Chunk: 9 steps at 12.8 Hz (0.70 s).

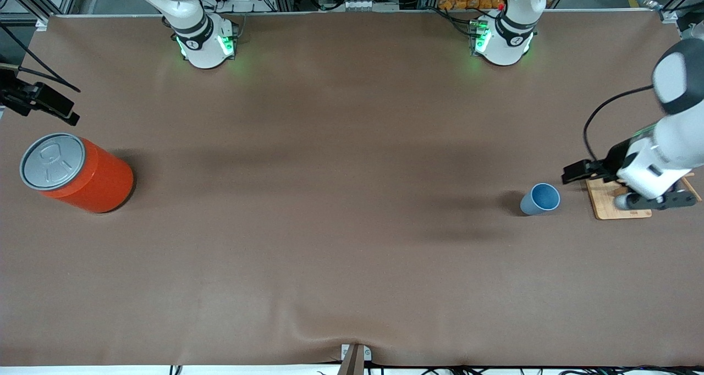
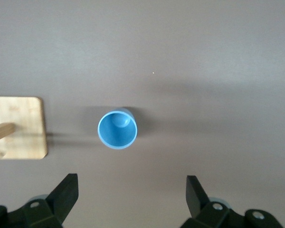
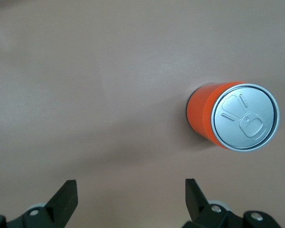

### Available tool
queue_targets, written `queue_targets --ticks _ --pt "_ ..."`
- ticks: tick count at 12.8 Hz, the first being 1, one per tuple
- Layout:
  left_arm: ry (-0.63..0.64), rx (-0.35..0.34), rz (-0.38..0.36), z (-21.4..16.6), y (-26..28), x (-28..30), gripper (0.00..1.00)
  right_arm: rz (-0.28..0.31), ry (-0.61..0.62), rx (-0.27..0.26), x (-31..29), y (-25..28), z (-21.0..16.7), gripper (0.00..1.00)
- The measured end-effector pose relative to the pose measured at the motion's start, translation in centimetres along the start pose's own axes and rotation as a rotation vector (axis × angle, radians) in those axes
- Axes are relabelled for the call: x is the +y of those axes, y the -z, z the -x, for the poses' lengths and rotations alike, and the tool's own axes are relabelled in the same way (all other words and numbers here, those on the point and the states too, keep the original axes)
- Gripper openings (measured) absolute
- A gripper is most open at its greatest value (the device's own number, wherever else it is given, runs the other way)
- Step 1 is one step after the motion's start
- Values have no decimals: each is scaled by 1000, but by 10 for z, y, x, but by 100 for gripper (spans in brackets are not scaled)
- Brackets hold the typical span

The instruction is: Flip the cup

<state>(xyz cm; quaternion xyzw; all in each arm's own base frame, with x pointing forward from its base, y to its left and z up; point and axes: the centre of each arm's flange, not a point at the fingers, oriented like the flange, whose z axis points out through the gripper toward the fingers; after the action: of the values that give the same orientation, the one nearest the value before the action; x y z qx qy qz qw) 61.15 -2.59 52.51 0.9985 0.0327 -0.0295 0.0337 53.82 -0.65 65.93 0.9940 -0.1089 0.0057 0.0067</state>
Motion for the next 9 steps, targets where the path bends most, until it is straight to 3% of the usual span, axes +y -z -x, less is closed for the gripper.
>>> queue_targets --ticks 5,9 --pt "-8 67 -24 54 87 27 100 0 0 -1 0 0 0 100" --pt "-25 121 -43 93 121 40 100 0 0 -1 0 0 0 100"
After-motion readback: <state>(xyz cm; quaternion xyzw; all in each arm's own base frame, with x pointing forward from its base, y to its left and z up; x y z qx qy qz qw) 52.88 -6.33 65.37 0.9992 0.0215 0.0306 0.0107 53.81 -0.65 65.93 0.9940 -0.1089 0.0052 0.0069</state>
